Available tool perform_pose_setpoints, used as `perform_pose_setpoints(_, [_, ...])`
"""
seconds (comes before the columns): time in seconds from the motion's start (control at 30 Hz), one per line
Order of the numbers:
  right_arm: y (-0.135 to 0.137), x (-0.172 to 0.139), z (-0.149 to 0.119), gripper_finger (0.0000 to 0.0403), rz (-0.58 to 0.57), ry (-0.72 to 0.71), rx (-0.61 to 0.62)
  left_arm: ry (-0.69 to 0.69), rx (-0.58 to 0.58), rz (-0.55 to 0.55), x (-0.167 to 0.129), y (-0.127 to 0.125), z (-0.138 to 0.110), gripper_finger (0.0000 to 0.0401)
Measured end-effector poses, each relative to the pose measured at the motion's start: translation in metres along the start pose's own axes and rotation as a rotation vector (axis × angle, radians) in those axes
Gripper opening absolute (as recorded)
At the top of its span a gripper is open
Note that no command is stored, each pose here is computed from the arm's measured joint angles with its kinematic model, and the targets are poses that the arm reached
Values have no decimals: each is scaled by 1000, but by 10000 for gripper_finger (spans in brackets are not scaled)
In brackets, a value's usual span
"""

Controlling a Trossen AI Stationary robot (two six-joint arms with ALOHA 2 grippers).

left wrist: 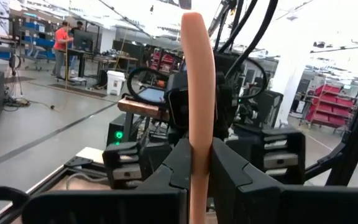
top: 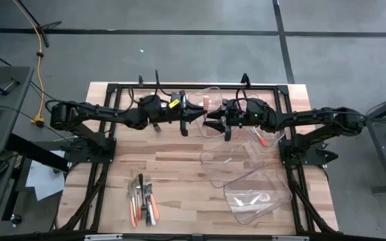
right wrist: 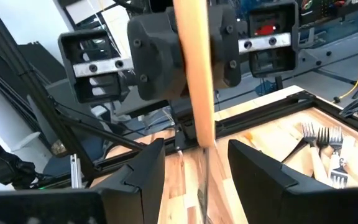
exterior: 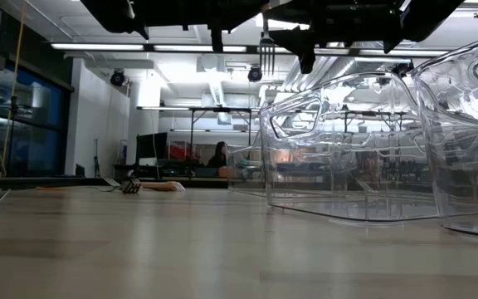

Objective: Sort silverware by color (type)
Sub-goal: Put the light orange fork into the left transparent bin

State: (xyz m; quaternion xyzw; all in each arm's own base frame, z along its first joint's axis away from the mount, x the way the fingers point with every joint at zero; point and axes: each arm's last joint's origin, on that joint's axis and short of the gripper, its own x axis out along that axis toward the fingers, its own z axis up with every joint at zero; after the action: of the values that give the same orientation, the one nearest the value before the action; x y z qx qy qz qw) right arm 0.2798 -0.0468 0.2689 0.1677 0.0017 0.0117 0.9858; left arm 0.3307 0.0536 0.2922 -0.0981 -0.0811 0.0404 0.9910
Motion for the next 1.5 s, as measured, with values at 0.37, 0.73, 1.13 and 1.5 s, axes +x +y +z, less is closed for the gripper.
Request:
perform_pose_setpoints(0.37, [-1, 0, 0, 115, -28, -9, 5, -4, 0, -1, 0, 0, 1, 16])
perform_pose_setpoints(0.73, [-1, 0, 0, 9, -40, -14, 22, -5, 6, 1, 0, 0, 1, 44])
perform_pose_setpoints(1.13, [0, -6, 6, 0, -42, -16, 2, 44, -4, 36, -5, 9, 4, 85])
perform_pose_setpoints(1.5, [-2, -45, 24, 0, -144, 79, -42, 228, 29, 75, -57, 9, 46, 135])
